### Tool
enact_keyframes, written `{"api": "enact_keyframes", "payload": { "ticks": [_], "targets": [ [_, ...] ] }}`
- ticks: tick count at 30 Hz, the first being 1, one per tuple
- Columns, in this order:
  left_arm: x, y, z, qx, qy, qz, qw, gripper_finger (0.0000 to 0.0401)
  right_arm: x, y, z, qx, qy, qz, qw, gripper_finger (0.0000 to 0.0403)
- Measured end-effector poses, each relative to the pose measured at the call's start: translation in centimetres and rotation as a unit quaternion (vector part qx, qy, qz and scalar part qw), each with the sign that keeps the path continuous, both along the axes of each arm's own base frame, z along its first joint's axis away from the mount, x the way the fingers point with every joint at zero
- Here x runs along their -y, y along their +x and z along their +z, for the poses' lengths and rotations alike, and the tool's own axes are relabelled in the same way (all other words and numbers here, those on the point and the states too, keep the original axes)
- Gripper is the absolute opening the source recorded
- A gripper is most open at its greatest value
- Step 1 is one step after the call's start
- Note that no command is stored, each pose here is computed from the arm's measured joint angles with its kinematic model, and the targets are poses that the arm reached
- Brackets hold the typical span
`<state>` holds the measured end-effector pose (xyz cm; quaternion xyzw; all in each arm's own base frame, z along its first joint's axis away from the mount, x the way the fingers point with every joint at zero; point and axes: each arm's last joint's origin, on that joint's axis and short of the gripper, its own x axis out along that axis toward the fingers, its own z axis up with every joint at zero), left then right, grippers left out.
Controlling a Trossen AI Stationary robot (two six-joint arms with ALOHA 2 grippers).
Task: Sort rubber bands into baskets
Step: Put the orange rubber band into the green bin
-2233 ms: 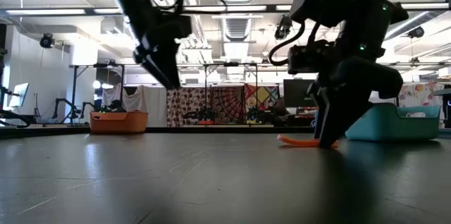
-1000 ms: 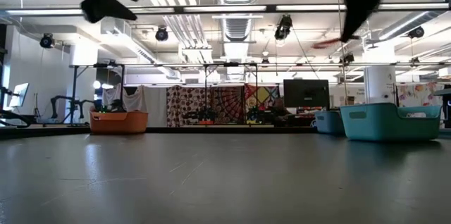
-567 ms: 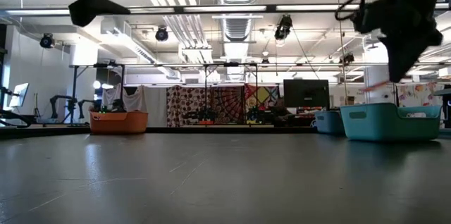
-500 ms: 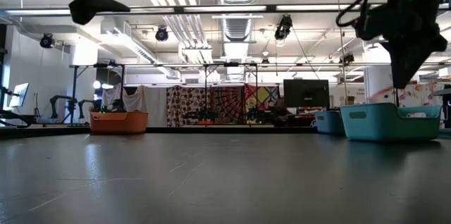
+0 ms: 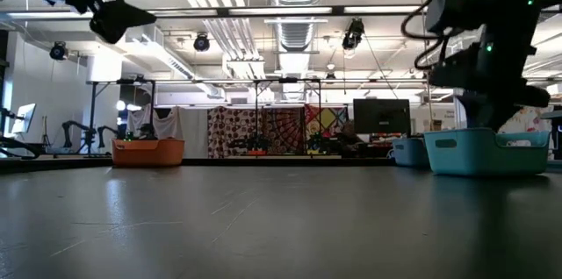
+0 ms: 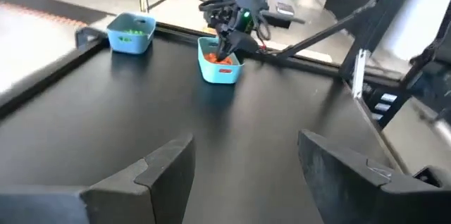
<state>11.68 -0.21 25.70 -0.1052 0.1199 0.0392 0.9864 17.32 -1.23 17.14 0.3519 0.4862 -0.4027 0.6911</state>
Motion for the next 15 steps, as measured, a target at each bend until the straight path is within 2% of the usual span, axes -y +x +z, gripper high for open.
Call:
{"api": "enact_keyframes", "payload": {
  "ticks": [5,8,11,15],
  "targets": [
    [-0.1,-0.5,-0.9,0.006,-0.068,0.026,0.997,0.0232,0.5,-0.8,-1.2,-0.024,0.003,-0.007,1.000,0.0010],
    [-0.1,-0.7,-1.2,-0.006,-0.071,0.022,0.997,0.0232,0.5,-0.8,-1.5,-0.020,0.003,-0.013,1.000,0.0020],
    [0.1,-0.9,-1.6,-0.016,-0.051,-0.003,0.999,0.0232,0.4,-0.9,-1.5,-0.024,0.004,-0.012,1.000,0.0052],
    [0.1,-0.8,-1.3,-0.009,-0.107,0.011,0.994,0.0232,0.4,-1.0,-1.0,-0.031,0.003,-0.005,0.999,0.0115]
  ]
}}
